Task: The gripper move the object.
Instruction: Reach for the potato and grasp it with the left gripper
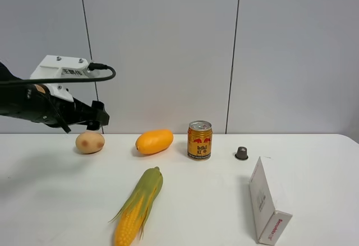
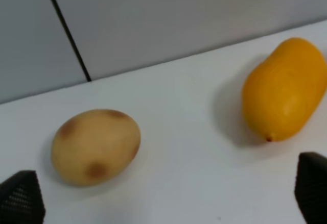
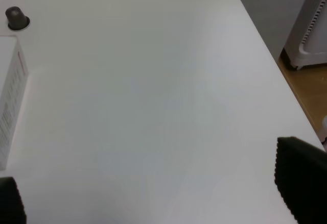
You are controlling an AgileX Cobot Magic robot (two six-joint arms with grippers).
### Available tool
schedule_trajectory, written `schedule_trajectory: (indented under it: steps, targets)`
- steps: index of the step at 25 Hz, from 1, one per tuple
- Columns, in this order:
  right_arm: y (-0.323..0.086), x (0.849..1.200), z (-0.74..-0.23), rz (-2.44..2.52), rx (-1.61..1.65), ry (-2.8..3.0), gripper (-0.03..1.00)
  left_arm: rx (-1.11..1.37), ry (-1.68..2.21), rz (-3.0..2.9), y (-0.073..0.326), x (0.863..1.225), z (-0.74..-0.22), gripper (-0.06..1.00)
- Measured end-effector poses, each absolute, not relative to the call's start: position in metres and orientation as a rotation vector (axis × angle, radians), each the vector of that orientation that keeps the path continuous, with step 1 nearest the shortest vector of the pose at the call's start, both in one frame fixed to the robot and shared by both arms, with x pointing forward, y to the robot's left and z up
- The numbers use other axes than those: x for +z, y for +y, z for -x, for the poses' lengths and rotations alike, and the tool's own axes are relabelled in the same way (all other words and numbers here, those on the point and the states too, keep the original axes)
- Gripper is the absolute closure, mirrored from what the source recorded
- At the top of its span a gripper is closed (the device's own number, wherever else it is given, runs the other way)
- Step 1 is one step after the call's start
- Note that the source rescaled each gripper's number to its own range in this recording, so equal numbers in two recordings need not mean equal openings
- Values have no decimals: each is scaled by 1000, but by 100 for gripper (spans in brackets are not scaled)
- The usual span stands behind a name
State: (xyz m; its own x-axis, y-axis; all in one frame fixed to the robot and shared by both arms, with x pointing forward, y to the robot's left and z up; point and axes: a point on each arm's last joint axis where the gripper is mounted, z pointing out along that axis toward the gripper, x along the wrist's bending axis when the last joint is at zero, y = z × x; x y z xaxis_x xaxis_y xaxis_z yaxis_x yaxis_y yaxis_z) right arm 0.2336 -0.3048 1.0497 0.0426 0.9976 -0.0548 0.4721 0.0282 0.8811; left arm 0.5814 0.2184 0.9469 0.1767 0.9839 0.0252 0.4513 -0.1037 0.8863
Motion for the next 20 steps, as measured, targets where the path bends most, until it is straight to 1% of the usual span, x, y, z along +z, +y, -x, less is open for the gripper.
schedule_trajectory:
  steps: [4,10,15,20]
  targets:
    - [-305,1050,-234,-1550,862,1535,-3,894,1425,-1635,229,930,-591,-6]
    - [-305,1050,-234,-1550,862,1535,-3,909,1475,-1584,240,923,-618,-6]
    - [-305,1050,-234,-1550,862,1535,-3,893,1515,-1544,243,914,-631,-6]
    - [-305,1050,-234,-1550,862,1535,-3,854,1562,-1538,242,896,-638,-6]
